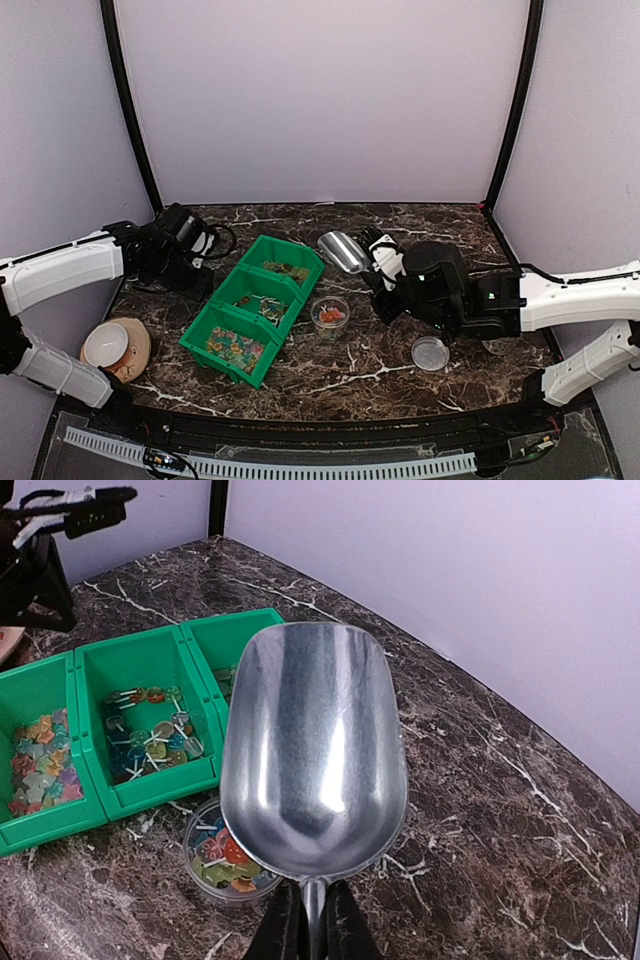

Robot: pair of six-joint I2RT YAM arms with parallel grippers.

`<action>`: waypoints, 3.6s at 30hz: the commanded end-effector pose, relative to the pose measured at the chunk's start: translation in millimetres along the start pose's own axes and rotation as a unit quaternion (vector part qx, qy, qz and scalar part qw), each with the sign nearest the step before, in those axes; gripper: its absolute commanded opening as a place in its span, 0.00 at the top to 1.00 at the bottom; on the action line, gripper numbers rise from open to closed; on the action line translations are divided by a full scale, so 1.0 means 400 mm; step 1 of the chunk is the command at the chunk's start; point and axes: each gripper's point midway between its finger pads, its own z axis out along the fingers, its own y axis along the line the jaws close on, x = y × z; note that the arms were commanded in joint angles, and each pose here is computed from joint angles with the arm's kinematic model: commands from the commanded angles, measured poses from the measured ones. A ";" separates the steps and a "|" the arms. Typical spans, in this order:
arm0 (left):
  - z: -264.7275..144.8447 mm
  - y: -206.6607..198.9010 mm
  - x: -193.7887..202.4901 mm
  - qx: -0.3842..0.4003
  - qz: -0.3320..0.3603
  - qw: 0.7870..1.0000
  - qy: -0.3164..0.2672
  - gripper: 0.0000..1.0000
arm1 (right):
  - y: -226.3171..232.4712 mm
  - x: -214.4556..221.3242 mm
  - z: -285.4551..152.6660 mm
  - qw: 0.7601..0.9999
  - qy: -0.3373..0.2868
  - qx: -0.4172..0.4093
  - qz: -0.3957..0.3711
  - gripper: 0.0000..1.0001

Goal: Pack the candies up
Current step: Pick up the plate from the center of the board.

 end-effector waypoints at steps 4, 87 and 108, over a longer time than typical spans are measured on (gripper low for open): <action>-0.036 -0.023 -0.092 0.021 0.002 0.999 -0.044 0.59 | 0.006 -0.045 0.009 1.000 -0.012 -0.006 0.011 1.00; 0.177 0.011 -0.096 0.027 -0.045 0.997 0.052 1.00 | 0.057 0.024 0.018 0.998 0.022 -0.056 0.026 1.00; 0.077 -0.019 -0.025 0.022 0.025 0.999 0.040 1.00 | 0.020 -0.007 0.087 0.982 0.150 0.034 -0.114 1.00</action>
